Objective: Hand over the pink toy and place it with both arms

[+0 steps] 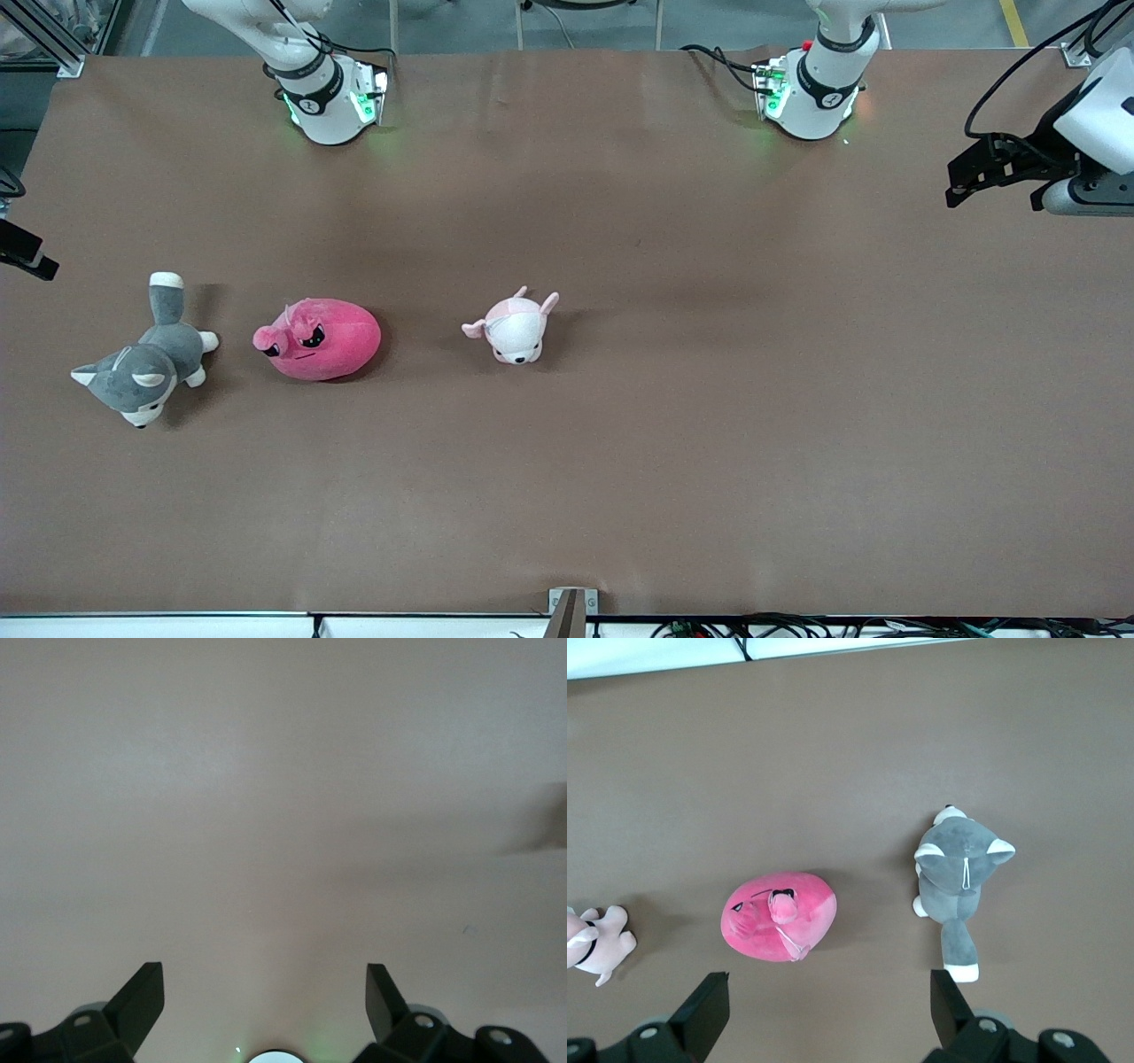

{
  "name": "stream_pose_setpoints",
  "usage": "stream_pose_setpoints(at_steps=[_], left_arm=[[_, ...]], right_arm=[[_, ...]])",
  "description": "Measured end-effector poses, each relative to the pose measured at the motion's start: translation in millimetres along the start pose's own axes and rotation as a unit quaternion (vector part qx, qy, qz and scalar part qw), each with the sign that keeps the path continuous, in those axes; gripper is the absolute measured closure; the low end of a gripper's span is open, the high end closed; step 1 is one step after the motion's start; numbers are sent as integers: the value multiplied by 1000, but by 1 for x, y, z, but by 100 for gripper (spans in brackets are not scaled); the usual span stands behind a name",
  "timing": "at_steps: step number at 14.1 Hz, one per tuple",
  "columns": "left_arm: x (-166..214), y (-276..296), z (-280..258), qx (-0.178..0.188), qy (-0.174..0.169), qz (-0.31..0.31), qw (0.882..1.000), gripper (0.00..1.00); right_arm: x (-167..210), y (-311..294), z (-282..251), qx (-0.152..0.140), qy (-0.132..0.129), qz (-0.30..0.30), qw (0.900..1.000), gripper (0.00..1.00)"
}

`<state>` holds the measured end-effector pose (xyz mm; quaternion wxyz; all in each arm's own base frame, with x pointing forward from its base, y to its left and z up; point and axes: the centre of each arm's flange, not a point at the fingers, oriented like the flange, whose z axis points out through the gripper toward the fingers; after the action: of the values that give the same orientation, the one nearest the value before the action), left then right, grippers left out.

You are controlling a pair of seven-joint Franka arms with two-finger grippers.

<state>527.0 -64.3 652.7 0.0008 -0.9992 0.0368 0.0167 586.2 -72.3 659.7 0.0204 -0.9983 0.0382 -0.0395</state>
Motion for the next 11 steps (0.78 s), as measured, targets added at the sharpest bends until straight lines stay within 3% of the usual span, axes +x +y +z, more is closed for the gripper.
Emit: stream_pose_setpoints(at_steps=[5,11], left_arm=[[0,1,1,0,-1,1,1000,0],[-1,11,1,1,-1,10,1000,0]], right_arm=[[-19,-10,3,-14,1,-11,1000,0],[-69,-13,4,-16,11,-9,1000,0]])
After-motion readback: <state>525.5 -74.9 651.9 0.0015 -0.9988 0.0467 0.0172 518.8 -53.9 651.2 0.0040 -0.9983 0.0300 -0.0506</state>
